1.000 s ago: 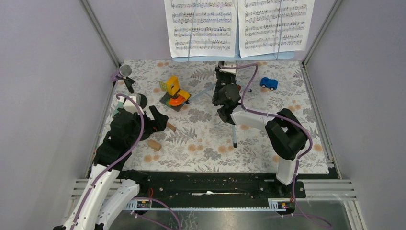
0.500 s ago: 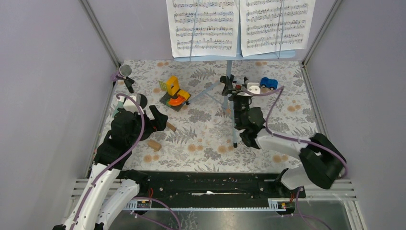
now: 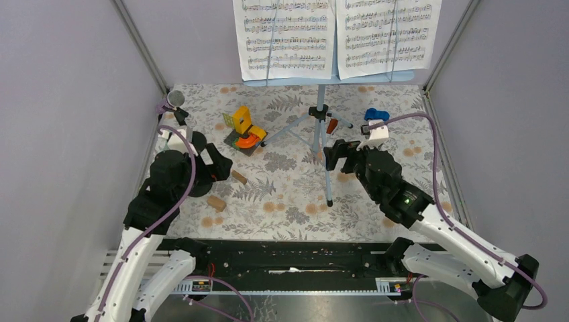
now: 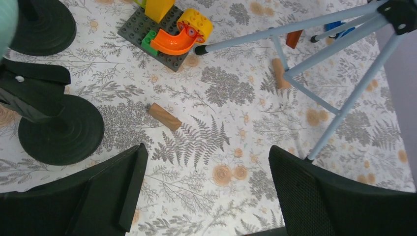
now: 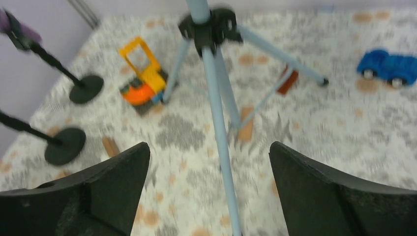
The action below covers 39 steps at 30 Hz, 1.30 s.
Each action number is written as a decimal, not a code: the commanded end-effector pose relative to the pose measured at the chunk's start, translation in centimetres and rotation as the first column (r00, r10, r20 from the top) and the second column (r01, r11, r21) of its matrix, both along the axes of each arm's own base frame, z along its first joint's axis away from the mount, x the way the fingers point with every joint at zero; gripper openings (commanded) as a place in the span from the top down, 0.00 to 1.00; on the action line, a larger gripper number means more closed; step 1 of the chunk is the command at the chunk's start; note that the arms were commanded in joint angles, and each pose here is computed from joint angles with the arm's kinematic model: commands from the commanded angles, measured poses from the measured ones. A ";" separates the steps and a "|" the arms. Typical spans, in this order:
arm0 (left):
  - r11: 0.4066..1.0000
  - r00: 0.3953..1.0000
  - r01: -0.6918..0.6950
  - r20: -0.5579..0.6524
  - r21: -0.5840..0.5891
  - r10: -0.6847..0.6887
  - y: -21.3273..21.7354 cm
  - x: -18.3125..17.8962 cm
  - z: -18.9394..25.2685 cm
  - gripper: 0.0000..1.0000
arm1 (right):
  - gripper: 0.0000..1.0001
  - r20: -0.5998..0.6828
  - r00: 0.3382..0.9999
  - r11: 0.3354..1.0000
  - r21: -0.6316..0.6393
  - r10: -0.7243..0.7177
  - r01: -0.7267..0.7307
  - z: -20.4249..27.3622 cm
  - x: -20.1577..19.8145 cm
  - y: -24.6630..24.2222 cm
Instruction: Pack up the instrument practice props
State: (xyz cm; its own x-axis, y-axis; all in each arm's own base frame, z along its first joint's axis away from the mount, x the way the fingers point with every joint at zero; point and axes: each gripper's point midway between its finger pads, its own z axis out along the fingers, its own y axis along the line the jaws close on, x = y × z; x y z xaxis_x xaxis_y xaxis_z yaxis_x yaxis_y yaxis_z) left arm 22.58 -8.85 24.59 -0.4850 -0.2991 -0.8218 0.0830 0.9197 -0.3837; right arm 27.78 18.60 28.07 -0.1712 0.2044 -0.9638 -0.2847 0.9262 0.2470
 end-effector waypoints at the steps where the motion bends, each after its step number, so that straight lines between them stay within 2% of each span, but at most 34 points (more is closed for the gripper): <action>1: 0.999 1.000 -0.001 -0.013 -0.040 0.000 -0.3 -0.2 3.8 0.01 | 0.00 -0.402 0.916 0.992 -0.114 -0.004 -0.046 -6.8 -5.4 -2.2; 4: 1.000 0.991 -0.003 -0.131 -0.021 0.001 -0.5 -0.4 2.7 0.01 | 0.00 -0.524 0.852 0.991 -0.099 0.025 -0.090 -8.4 -7.7 -2.2; 5: 0.999 0.985 0.035 -0.170 -0.019 -0.038 -1.1 -0.7 1.9 0.05 | 0.00 -0.562 0.826 0.989 -0.095 0.041 -0.114 -9.0 -8.5 -2.1; 7: 0.996 0.975 0.093 -0.201 -0.013 -0.093 -1.8 -1.0 1.2 0.06 | 0.00 -0.602 0.795 0.986 -0.066 0.081 -0.151 -9.0 -9.5 -1.5; 9: 0.996 0.975 0.085 -0.206 -0.012 -0.086 -1.6 -1.1 1.3 0.02 | 0.00 -0.627 0.775 0.990 -0.044 0.077 -0.135 -8.9 -10.0 -1.6; 14: 0.999 0.991 -0.042 -0.125 -0.014 0.040 0.4 -1.4 3.5 0.01 | 0.00 -0.655 0.754 0.997 -0.021 0.046 -0.079 -7.9 -11.0 -2.5; 17: 0.994 0.978 -0.105 -0.178 0.043 0.111 1.8 -1.6 3.1 0.01 | 0.00 -0.669 0.736 0.989 -0.017 0.097 -0.146 -7.4 -11.6 -1.9; 21: 0.990 0.965 -0.092 -0.234 0.104 0.114 2.2 -1.6 2.9 0.01 | 0.00 -0.643 0.757 0.980 -0.045 0.118 -0.191 -7.0 -11.4 -1.9; 23: 0.997 0.982 -0.034 -0.183 0.076 0.048 1.3 -1.6 3.9 0.01 | 0.00 -0.600 0.796 0.986 -0.070 0.077 -0.148 -6.5 -10.8 -2.9; 27: 0.998 0.997 0.059 0.041 0.000 -0.059 0.0 -2.2 7.1 0.01 | 0.00 -0.501 0.864 0.992 -0.069 0.054 -0.102 -4.0 -10.2 -4.4; 29: 0.998 0.995 0.037 0.093 -0.058 -0.032 0.2 -3.0 9.4 0.01 | 0.00 -0.454 0.888 0.991 -0.064 0.073 -0.114 -2.1 -10.3 -4.8; 33: 0.983 0.960 0.176 0.228 -0.050 -0.160 -1.0 -5.2 17.6 0.01 | 0.00 -0.294 0.931 0.975 0.026 0.218 -0.220 4.2 -11.4 -4.2; 36: 0.979 0.926 0.193 0.344 -0.068 -0.158 -1.0 -5.5 23.4 0.01 | 0.00 -0.150 0.935 0.946 0.104 0.321 -0.308 9.4 -12.0 -3.1; 39: 0.975 0.906 0.209 0.390 -0.076 -0.164 -1.6 -4.4 27.0 0.01 | 0.00 -0.088 0.928 0.929 0.110 0.363 -0.353 13.4 -11.8 -2.1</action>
